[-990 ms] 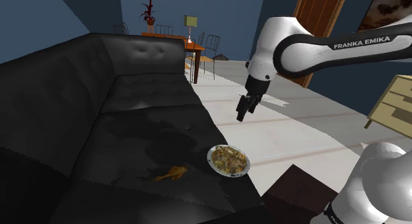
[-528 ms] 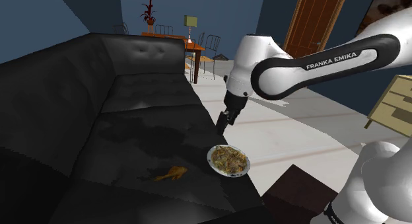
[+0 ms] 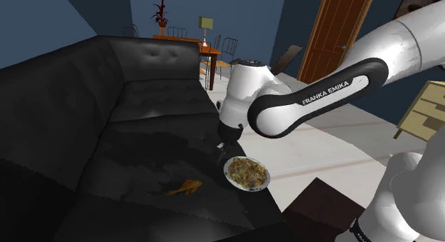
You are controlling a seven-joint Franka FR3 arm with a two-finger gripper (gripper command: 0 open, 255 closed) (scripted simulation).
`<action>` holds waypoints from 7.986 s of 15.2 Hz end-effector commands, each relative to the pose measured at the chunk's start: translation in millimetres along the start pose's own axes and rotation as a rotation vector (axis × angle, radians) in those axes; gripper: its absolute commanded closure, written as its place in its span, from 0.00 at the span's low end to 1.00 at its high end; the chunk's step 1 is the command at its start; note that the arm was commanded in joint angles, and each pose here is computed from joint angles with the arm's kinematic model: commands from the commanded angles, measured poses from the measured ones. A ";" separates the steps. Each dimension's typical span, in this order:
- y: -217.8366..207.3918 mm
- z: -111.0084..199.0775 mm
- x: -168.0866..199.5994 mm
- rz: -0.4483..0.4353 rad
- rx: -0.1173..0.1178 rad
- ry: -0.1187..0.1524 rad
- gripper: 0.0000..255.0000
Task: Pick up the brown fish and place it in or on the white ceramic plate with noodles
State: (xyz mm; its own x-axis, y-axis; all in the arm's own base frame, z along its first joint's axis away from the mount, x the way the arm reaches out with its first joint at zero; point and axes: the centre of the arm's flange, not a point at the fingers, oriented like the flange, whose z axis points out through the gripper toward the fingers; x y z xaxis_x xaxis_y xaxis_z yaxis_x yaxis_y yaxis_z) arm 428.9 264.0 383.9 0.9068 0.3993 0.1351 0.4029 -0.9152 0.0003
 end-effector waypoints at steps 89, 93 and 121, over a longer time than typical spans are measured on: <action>-66.7 -19.7 127.3 -0.096 -0.041 -0.068 1.00; -34.0 -27.3 86.5 -0.096 -0.041 -0.068 1.00; 87.1 12.6 -73.7 -0.096 -0.041 -0.068 1.00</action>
State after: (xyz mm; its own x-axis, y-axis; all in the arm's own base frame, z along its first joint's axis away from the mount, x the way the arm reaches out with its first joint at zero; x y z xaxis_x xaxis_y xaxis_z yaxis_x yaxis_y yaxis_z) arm 414.1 165.0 387.2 0.8473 0.4845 0.2175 0.4810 -0.8737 0.0724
